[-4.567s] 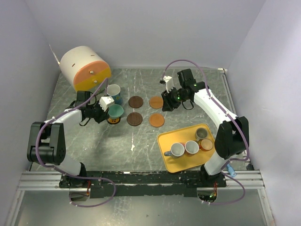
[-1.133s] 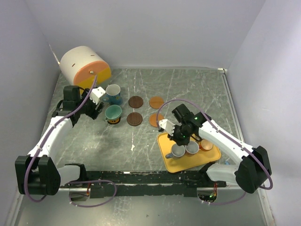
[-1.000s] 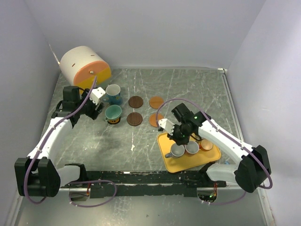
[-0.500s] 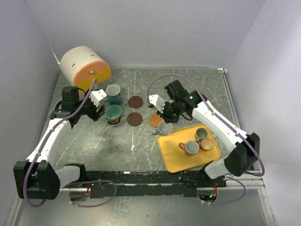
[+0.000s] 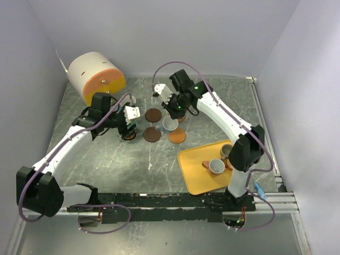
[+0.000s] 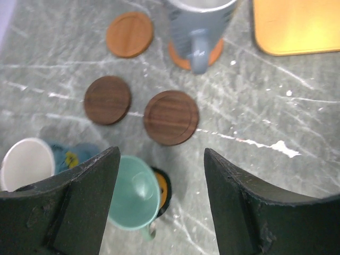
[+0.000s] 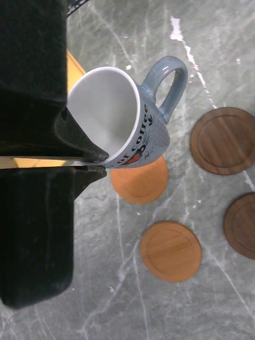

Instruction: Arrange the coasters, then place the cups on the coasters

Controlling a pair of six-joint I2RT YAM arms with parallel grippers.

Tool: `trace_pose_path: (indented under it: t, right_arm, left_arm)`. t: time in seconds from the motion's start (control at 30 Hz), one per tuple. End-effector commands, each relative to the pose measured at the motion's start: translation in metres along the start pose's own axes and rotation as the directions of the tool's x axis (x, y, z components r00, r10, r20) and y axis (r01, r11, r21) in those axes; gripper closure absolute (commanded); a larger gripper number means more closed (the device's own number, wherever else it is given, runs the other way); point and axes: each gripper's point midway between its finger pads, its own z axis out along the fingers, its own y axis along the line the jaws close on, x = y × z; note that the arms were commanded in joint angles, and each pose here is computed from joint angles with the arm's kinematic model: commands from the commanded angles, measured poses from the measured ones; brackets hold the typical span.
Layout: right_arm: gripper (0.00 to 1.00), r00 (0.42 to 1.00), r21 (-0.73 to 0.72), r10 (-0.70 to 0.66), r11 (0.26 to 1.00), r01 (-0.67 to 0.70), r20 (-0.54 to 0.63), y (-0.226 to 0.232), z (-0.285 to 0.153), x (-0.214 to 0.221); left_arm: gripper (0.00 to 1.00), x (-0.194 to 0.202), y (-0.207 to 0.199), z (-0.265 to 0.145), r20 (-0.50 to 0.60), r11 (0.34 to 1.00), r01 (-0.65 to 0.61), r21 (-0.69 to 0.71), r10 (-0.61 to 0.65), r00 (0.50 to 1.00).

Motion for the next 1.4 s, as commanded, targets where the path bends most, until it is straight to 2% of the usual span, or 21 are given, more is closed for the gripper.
trace_pose_path:
  t: [0.0,0.27,0.37,0.43,0.6,1.07,1.37]
  right_arm:
    - [1.0,0.995,0.002,0.068,0.998,-0.068,0.079,-0.009,-0.005,-0.028]
    - [1.0,0.988,-0.048,0.108,0.994,-0.103,0.113,-0.008,-0.003,-0.045]
    - [1.0,0.987,-0.049,0.116,0.993,-0.111,0.115,-0.008,-0.002,-0.046]
    - [1.0,0.986,-0.053,0.121,0.992,-0.116,0.114,-0.008,-0.002,-0.046]
    - [1.0,0.985,-0.061,0.129,0.991,-0.123,0.112,-0.006,0.001,-0.044]
    - [1.0,0.986,-0.084,0.132,0.989,-0.123,0.1,-0.001,0.007,-0.039]
    - [1.0,0.988,-0.077,0.132,0.989,-0.126,0.082,-0.002,0.01,-0.032]
  left_arm:
    - [0.24,-0.025,-0.005,0.02,0.11,0.994,-0.083,0.067,0.075,0.991]
    - [0.22,-0.031,-0.002,0.061,0.163,0.984,-0.162,0.07,0.149,0.975]
    - [0.25,-0.03,-0.008,0.073,0.15,0.979,-0.174,0.106,0.158,0.976]
    - [0.31,-0.031,-0.012,0.078,0.147,0.977,-0.175,0.123,0.156,0.977]
    - [0.41,-0.033,-0.014,0.082,0.149,0.977,-0.18,0.116,0.162,0.976]
    - [0.45,-0.041,-0.013,0.086,0.134,0.981,-0.179,0.076,0.168,0.977]
    - [0.57,-0.043,-0.011,0.085,0.127,0.983,-0.168,0.074,0.158,0.979]
